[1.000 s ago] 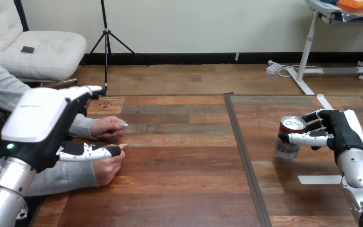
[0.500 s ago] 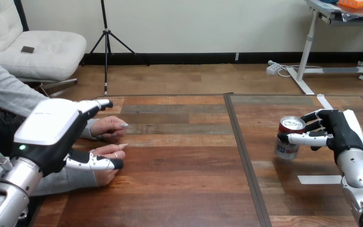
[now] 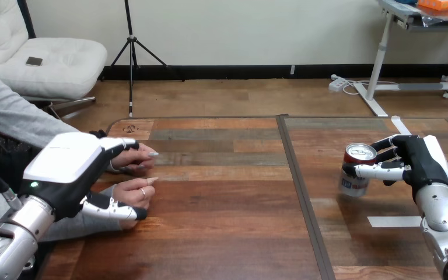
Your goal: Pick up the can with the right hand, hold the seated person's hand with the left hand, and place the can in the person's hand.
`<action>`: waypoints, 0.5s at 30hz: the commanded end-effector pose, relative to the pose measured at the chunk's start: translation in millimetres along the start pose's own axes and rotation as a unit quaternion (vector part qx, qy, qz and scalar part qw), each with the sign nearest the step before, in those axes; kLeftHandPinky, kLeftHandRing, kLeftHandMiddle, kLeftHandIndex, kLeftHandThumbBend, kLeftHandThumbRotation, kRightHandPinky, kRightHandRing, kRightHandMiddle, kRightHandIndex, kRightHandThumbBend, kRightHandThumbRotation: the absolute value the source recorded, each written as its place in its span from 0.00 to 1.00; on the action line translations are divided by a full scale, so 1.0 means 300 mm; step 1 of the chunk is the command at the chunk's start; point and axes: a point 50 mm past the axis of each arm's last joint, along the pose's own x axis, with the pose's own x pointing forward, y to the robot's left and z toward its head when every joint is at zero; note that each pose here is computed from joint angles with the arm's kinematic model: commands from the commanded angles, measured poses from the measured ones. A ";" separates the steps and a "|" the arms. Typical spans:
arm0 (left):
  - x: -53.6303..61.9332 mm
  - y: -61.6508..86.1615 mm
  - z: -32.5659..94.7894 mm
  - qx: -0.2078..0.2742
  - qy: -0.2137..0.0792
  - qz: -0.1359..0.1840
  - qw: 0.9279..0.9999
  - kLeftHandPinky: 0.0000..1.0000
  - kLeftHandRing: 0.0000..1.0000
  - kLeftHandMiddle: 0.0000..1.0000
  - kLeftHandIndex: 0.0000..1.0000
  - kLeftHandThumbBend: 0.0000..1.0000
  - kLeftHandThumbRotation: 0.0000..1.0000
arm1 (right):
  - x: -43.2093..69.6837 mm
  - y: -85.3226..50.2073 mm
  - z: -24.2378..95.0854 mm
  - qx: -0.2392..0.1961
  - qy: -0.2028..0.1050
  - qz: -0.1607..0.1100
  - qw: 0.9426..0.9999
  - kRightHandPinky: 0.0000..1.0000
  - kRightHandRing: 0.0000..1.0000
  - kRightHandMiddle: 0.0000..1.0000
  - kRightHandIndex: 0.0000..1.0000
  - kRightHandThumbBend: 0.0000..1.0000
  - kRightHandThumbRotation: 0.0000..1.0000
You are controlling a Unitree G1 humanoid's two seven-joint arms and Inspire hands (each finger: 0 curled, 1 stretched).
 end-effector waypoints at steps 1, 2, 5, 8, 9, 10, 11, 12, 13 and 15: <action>0.047 0.059 -0.014 0.025 0.002 0.018 1.000 0.71 0.78 0.82 0.81 1.00 0.48 | 0.035 -0.047 0.124 0.005 -0.067 -0.023 0.997 0.33 0.38 0.44 0.46 0.78 0.00; 0.050 0.056 -0.016 0.027 0.005 0.014 1.000 0.72 0.79 0.82 0.81 1.00 0.48 | 0.035 -0.046 0.124 0.006 -0.067 -0.023 0.997 0.33 0.38 0.44 0.46 0.78 0.00; 0.055 0.049 -0.022 0.030 0.009 0.008 0.999 0.73 0.79 0.82 0.82 1.00 0.48 | 0.035 -0.045 0.123 0.009 -0.066 -0.022 0.998 0.34 0.39 0.45 0.46 0.77 0.00; 0.060 0.042 -0.028 0.033 0.014 0.003 0.999 0.73 0.79 0.82 0.82 1.00 0.48 | 0.035 -0.044 0.122 0.011 -0.067 -0.021 0.997 0.34 0.39 0.45 0.46 0.77 0.00; 0.061 0.041 -0.030 0.034 0.016 0.001 0.999 0.74 0.79 0.82 0.82 1.00 0.48 | 0.035 -0.044 0.122 0.010 -0.067 -0.021 0.998 0.34 0.39 0.45 0.46 0.77 0.00; 0.062 0.039 -0.031 0.035 0.017 -0.001 0.999 0.74 0.80 0.82 0.82 1.00 0.48 | 0.034 -0.044 0.121 0.010 -0.067 -0.021 0.998 0.35 0.39 0.45 0.46 0.77 0.00; 0.065 0.037 -0.034 0.037 0.020 -0.004 0.999 0.74 0.80 0.82 0.82 1.00 0.48 | 0.035 -0.044 0.121 0.010 -0.066 -0.021 0.998 0.35 0.40 0.45 0.46 0.77 0.00; 0.066 0.035 -0.036 0.038 0.022 -0.006 0.999 0.74 0.80 0.82 0.82 1.00 0.49 | 0.035 -0.044 0.121 0.010 -0.066 -0.021 0.998 0.35 0.40 0.45 0.46 0.77 0.00; 0.067 0.034 -0.038 0.039 0.023 -0.007 0.999 0.74 0.80 0.83 0.82 1.00 0.49 | 0.035 -0.044 0.122 0.011 -0.065 -0.021 0.998 0.35 0.40 0.45 0.46 0.77 0.00; 0.070 0.030 -0.043 0.047 0.028 -0.011 0.998 0.75 0.80 0.83 0.82 1.00 0.50 | 0.036 -0.044 0.122 0.010 -0.064 -0.021 0.998 0.35 0.40 0.45 0.46 0.77 0.00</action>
